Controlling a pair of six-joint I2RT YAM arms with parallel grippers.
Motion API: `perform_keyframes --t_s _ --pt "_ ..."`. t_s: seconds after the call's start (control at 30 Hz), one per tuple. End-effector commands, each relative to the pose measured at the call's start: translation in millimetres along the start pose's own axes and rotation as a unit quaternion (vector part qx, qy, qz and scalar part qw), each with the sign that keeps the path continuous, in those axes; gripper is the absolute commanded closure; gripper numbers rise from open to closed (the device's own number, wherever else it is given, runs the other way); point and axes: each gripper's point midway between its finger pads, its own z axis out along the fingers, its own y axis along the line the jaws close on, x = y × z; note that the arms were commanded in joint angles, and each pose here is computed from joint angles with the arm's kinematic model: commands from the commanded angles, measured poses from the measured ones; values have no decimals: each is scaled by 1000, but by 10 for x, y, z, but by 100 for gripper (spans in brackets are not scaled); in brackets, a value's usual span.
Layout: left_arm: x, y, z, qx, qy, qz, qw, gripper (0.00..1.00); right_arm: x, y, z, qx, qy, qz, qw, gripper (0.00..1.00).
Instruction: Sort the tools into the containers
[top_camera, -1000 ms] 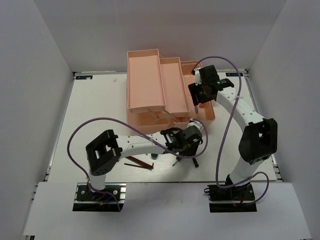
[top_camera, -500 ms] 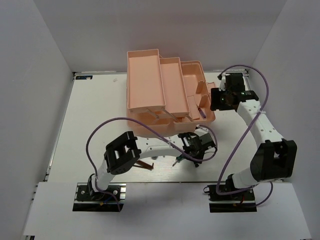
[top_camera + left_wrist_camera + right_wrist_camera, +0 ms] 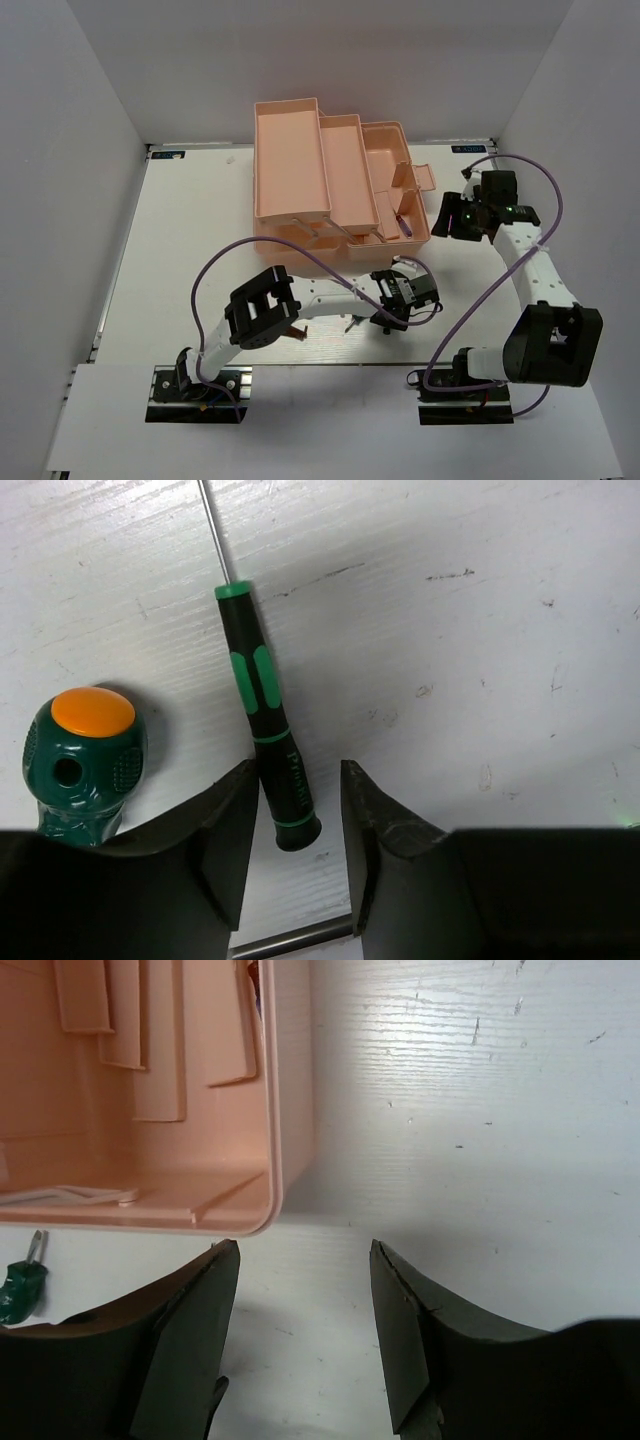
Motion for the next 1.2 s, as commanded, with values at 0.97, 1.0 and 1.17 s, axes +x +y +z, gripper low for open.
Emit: perform_keyframes --t_s 0.97,1.0,1.17 --pt "-1966 -220 -1221 75 -238 64 966 100 -6 -319 -602 32 -155 8 987 100" --pt "-2051 -200 -1251 76 -247 61 964 100 -18 -295 -607 24 -157 5 987 100" --pt "-2579 119 -1119 37 -287 22 957 100 29 -160 -606 -20 -155 -14 988 80"
